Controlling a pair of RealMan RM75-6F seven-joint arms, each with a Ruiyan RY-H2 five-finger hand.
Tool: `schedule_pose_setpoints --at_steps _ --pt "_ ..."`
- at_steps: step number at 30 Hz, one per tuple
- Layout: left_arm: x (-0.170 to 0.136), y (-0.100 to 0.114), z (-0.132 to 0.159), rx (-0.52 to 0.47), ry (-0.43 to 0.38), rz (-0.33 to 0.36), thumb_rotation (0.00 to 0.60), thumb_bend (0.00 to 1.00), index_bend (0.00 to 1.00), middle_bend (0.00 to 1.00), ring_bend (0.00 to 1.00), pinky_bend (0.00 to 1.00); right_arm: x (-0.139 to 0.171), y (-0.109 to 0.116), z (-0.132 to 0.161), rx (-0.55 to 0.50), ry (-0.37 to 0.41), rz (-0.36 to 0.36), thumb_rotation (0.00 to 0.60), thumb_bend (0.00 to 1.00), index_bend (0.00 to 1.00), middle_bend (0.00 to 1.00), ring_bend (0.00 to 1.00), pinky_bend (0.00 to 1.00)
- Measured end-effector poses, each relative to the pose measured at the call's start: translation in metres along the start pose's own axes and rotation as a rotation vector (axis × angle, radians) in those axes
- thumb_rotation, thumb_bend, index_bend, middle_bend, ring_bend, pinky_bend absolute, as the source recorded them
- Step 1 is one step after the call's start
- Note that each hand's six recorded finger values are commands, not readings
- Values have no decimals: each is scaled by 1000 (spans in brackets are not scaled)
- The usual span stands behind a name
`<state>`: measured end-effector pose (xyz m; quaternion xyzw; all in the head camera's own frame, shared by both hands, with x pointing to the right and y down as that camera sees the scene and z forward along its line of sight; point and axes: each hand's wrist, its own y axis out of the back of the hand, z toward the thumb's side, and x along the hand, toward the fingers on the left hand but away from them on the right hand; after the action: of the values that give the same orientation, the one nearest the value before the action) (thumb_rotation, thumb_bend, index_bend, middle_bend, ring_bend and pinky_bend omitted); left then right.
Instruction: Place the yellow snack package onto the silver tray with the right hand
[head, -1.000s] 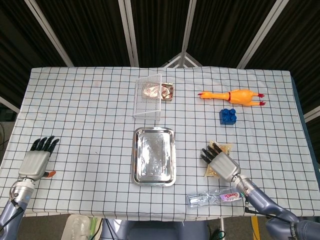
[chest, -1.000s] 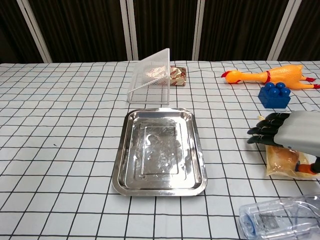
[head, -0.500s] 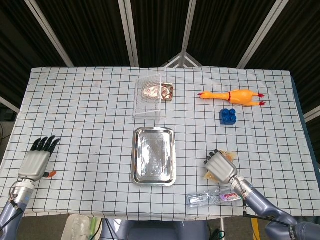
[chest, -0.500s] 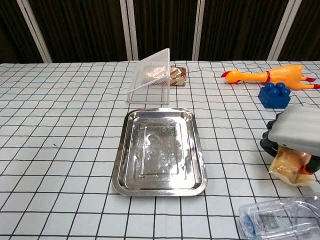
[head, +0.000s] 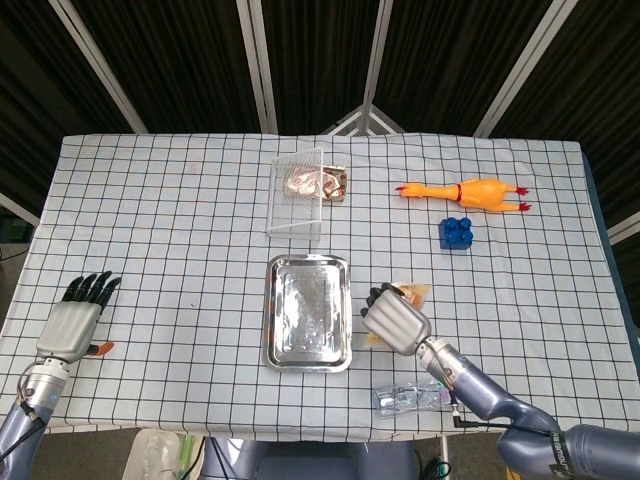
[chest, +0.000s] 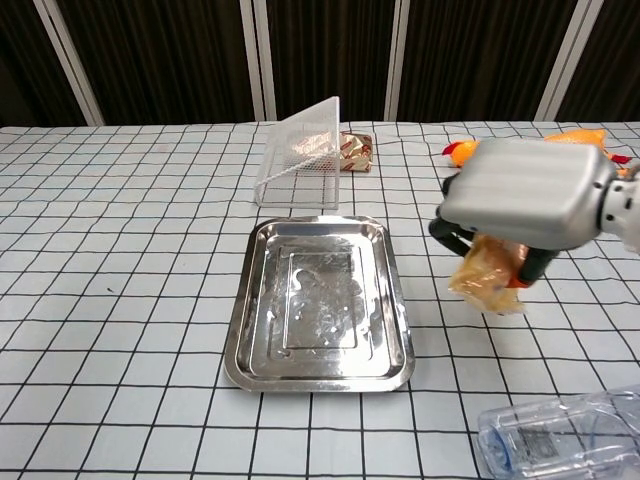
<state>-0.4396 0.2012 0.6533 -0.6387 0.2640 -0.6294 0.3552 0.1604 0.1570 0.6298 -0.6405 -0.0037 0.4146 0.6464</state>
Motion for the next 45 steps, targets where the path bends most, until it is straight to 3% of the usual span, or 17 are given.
schedule_pose_setpoints --at_steps 8,17,19,20,22,23,24,26,31,40,45 --pt "1 2 -2 -11 -5 3 600 48 0 0 0 0 -56 39 18 -141 29 -53 600 280 690 572 395 620" --pt "3 -1 -7 -18 14 -10 600 48 0 0 0 0 -108 37 56 -221 73 -31 600 284 670 568 395 620" --pt "5 -1 -8 -19 17 -16 600 48 0 0 0 0 -115 35 60 -229 70 -23 600 283 553 523 384 607" --pt "5 -1 -8 -20 17 -15 600 48 0 0 0 0 -118 34 62 -230 68 -21 600 283 400 447 339 576" --pt "5 0 -8 -22 16 -12 600 48 0 0 0 0 -121 31 64 -224 61 -15 600 282 122 243 175 479" --pt "5 1 -9 -23 16 -9 600 48 0 0 0 0 -121 29 64 -215 56 -10 600 282 28 122 77 407" --pt "5 1 -9 -25 16 -8 600 48 0 0 0 0 -121 27 64 -207 52 -5 600 282 2 64 33 360" --pt "5 1 -10 -27 17 -8 600 48 0 0 0 0 -120 23 63 -188 37 11 600 281 0 0 0 245" --pt "5 0 -8 -28 11 -14 600 47 0 0 0 0 -113 19 57 -159 -23 49 600 268 0 0 0 16" --pt "1 4 -4 -21 -2 16 600 40 0 0 0 0 -78 32 58 -118 -72 112 600 233 0 0 0 10" --pt "-2 4 -2 -20 -12 18 600 40 0 0 0 0 -50 43 33 -105 -140 95 600 234 0 0 0 0"
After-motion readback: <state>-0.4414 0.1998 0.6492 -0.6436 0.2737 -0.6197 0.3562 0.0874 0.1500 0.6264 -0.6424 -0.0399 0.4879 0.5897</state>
